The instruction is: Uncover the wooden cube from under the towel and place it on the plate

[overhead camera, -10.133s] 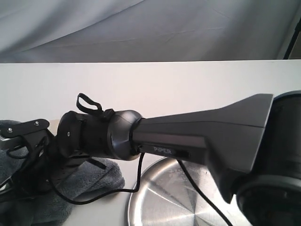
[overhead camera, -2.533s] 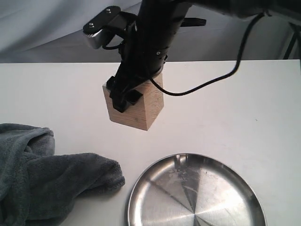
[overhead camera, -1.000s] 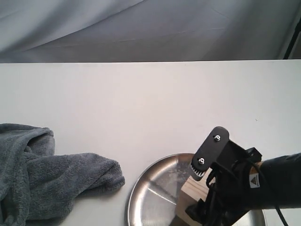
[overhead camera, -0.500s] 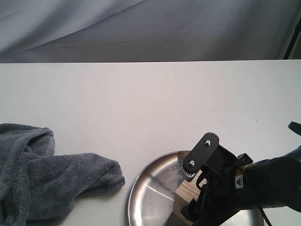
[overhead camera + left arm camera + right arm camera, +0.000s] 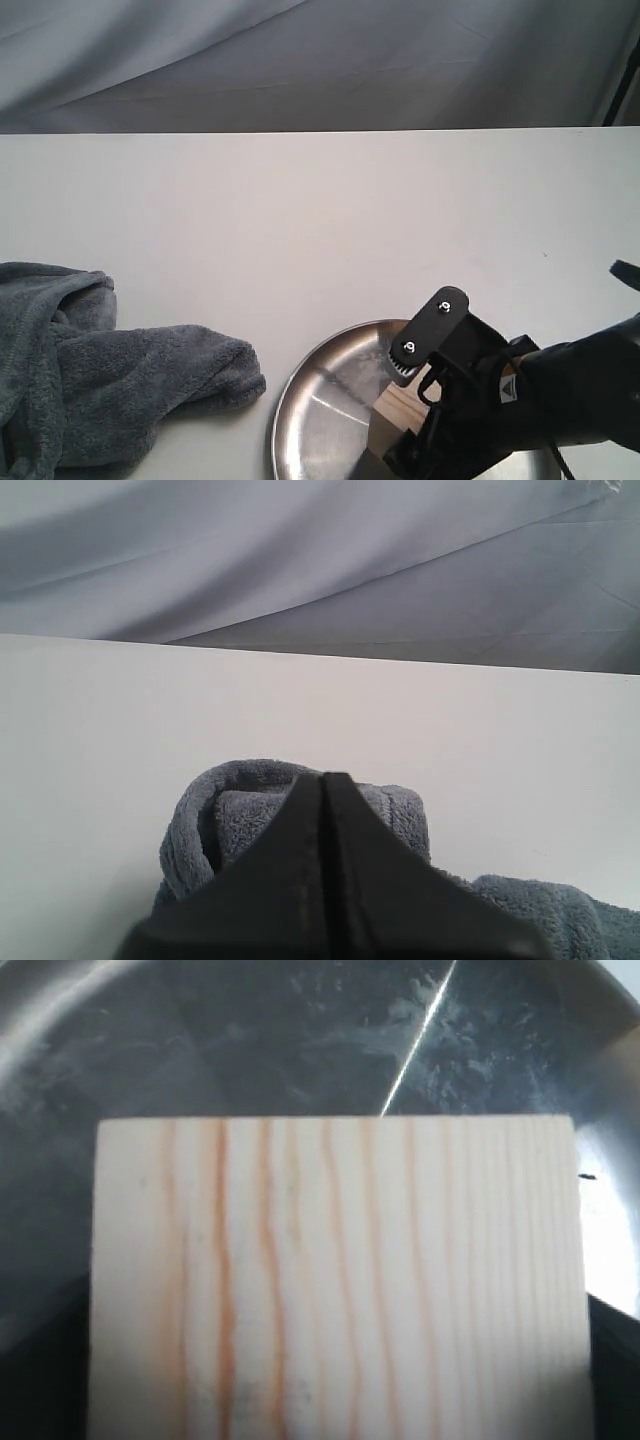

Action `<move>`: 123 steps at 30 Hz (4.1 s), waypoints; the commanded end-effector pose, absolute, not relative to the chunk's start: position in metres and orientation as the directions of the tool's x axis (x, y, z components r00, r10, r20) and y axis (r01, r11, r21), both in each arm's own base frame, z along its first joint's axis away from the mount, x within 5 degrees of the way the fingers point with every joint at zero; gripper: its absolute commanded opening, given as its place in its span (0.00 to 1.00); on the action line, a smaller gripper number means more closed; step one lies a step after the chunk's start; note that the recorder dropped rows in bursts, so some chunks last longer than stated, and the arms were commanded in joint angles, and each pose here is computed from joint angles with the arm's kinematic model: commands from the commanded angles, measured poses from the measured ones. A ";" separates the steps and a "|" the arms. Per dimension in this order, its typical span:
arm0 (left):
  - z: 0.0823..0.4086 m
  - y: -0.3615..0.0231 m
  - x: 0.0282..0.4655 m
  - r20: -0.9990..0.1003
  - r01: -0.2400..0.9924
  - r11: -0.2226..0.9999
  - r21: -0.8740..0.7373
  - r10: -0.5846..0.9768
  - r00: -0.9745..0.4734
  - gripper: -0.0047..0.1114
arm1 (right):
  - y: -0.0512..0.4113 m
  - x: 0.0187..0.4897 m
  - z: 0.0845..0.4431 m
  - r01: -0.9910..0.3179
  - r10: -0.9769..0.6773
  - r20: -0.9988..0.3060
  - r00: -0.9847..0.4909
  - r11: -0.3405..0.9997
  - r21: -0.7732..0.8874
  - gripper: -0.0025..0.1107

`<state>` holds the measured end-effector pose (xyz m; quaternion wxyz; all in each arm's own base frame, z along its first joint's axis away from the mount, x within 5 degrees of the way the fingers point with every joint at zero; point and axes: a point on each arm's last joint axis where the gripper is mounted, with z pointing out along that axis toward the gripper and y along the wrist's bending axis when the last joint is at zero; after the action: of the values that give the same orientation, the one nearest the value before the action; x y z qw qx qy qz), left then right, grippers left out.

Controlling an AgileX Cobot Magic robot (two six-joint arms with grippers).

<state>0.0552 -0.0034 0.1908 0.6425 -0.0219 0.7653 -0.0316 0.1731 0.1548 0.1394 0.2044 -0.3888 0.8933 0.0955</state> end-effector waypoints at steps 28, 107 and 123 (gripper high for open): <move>0.190 -0.004 0.055 -0.982 0.012 0.996 -0.091 -0.088 -0.168 0.04 | 0.158 0.180 0.224 -0.703 -0.474 -0.734 -0.487 0.712 0.007 0.66; 0.190 -0.004 0.055 -0.982 0.012 0.996 -0.091 -0.088 -0.168 0.04 | -0.009 0.142 0.343 0.005 0.012 -0.927 -0.376 1.000 0.012 0.02; 0.190 -0.004 0.055 -0.982 0.012 0.996 -0.091 -0.088 -0.168 0.04 | 0.007 0.037 0.332 -0.036 -0.149 -0.946 -0.289 0.989 -0.144 0.02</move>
<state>0.0552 -0.0034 0.1908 0.6425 -0.0219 0.7653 -0.0316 0.0450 0.0070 0.3413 0.5884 -0.0547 0.8060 -0.0351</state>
